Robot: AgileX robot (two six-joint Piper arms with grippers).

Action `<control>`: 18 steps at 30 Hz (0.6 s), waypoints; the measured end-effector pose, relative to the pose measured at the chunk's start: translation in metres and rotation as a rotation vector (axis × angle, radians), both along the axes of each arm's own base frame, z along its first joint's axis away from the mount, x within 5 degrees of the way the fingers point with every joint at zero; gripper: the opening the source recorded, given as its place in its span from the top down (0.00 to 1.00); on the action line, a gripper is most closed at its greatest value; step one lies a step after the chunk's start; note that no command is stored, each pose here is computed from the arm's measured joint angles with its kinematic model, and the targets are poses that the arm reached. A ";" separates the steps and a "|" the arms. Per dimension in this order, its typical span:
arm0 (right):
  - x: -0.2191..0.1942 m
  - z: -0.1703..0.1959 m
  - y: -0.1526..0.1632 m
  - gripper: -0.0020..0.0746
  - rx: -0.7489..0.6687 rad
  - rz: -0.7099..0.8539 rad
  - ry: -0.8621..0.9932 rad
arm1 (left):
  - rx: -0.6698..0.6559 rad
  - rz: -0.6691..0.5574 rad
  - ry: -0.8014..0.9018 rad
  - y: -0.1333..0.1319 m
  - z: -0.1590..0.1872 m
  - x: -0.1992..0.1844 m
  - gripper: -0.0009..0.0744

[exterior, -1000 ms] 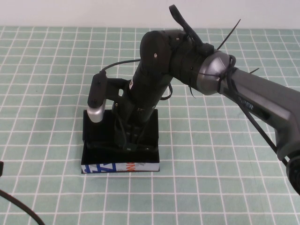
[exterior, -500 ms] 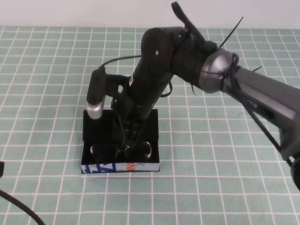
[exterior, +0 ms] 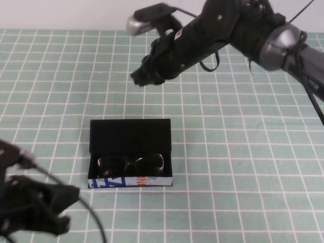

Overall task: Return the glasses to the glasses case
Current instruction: Close the glasses case

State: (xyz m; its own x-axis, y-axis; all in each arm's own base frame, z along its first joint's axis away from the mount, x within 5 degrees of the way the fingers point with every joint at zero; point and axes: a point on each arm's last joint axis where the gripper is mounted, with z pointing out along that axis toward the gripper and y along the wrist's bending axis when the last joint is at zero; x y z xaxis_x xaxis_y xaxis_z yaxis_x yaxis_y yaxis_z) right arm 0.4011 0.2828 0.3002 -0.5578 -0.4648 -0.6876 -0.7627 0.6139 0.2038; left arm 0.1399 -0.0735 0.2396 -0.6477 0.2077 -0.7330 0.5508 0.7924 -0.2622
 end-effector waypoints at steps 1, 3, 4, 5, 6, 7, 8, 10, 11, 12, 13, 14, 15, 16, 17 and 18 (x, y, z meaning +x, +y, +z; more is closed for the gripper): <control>0.004 0.000 -0.003 0.99 0.018 -0.022 0.003 | -0.012 0.002 0.010 -0.002 -0.004 0.007 0.99; 0.010 -0.007 -0.005 0.99 0.026 -0.042 0.018 | -0.030 -0.006 0.038 -0.007 -0.014 0.019 0.99; 0.012 -0.011 -0.004 0.99 0.027 -0.047 0.027 | -0.046 -0.008 0.061 -0.010 -0.020 0.025 0.99; 0.014 -0.018 -0.004 0.99 0.021 -0.049 0.038 | -0.061 -0.010 0.084 -0.012 -0.027 0.030 0.99; 0.015 -0.022 -0.003 0.99 0.019 -0.050 0.048 | -0.072 -0.010 0.101 -0.014 -0.032 0.035 0.99; 0.017 -0.028 -0.002 0.99 0.013 -0.049 0.062 | -0.082 -0.010 0.120 -0.016 -0.038 0.040 0.99; 0.018 -0.034 -0.001 0.99 0.008 -0.049 0.074 | -0.089 -0.009 0.136 -0.018 -0.045 0.044 0.99; 0.020 -0.043 0.000 0.99 0.001 -0.050 0.090 | -0.105 0.006 0.172 -0.020 -0.057 0.052 0.99; 0.023 -0.049 -0.001 0.99 -0.002 -0.055 0.100 | -0.109 0.010 0.186 -0.021 -0.062 0.055 0.99; 0.024 -0.053 -0.001 0.99 -0.005 -0.057 0.109 | -0.110 0.013 0.194 -0.022 -0.066 0.057 0.99; 0.026 -0.057 -0.002 0.99 -0.007 -0.060 0.117 | -0.112 0.016 0.209 -0.022 -0.072 0.060 0.99; 0.029 -0.060 -0.005 0.99 -0.010 -0.068 0.123 | -0.116 0.018 0.212 -0.023 -0.075 0.062 0.99; 0.031 -0.064 -0.008 0.99 -0.011 -0.076 0.130 | -0.114 0.016 0.216 -0.023 -0.078 0.063 0.99; 0.035 -0.068 -0.011 0.99 -0.013 -0.086 0.139 | -0.120 0.018 0.217 -0.024 -0.081 0.064 0.99; 0.038 -0.072 -0.015 0.99 -0.014 -0.096 0.147 | -0.118 0.021 0.218 -0.024 -0.083 0.066 0.99; 0.041 -0.074 -0.019 0.99 -0.011 -0.106 0.154 | -0.117 0.021 0.221 -0.024 -0.086 0.067 0.99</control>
State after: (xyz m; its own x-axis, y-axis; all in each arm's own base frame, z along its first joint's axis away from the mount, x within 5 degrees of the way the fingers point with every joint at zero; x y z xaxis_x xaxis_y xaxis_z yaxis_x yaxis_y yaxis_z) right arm 0.4420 0.2642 0.2257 -0.7023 -0.4048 -0.5856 -0.6538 0.6922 0.3057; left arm 0.2067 -0.0977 0.1541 -0.7985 0.1145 -0.5909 0.4531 0.7606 -0.4649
